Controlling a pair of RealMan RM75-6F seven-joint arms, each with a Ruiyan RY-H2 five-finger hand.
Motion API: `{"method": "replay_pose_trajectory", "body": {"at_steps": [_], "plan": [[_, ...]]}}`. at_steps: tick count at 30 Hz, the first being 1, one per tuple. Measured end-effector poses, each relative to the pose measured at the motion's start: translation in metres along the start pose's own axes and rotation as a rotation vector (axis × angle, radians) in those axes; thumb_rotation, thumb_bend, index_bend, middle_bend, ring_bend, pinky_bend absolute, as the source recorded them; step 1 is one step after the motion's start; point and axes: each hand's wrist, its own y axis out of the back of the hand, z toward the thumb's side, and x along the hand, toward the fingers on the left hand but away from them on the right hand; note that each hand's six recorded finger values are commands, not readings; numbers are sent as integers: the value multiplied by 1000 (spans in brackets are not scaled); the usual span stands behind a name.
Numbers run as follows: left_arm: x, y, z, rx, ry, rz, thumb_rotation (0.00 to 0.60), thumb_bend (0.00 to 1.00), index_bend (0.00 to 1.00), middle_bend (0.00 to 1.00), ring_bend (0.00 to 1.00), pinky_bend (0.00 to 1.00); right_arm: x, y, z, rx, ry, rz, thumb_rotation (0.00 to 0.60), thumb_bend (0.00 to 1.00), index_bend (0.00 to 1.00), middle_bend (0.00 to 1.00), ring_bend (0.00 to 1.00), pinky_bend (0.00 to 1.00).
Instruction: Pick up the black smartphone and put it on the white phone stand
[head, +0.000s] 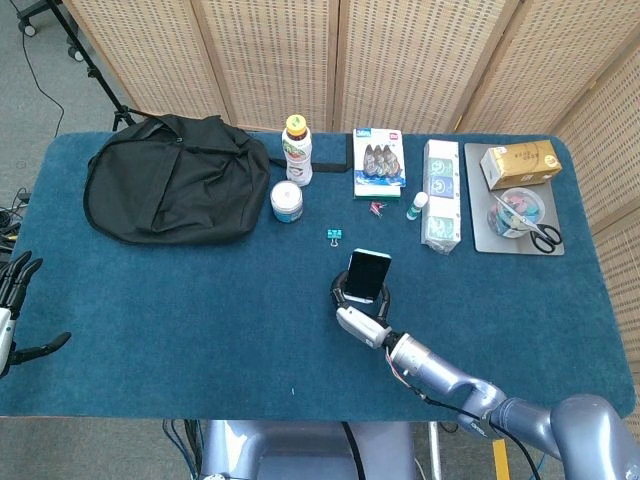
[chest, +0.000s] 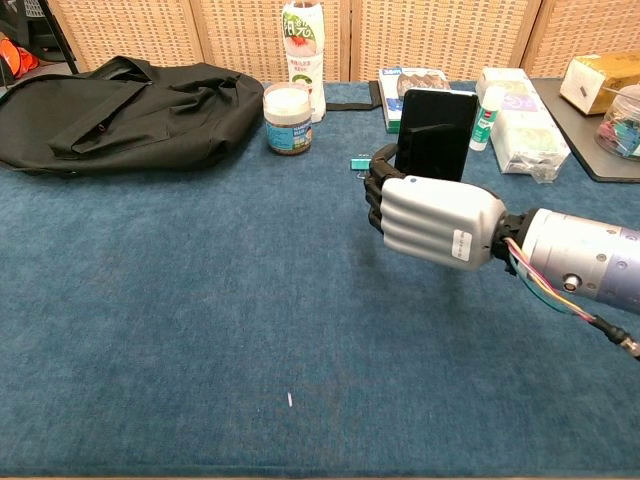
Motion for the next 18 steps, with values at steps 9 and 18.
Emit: {"method": "replay_pose_trajectory", "body": {"at_steps": [9,18], "plan": [[0,-1,1,1,-2,-3,600,0,0,0,0,0,4,0,-4,-33,-35,37,600,156,49,0,0,170],[0,0,0,0,0,-2,600,0,0,0,0,0,14,2,-15,-58,-73,49,600,107,4,0,0,103]]}}
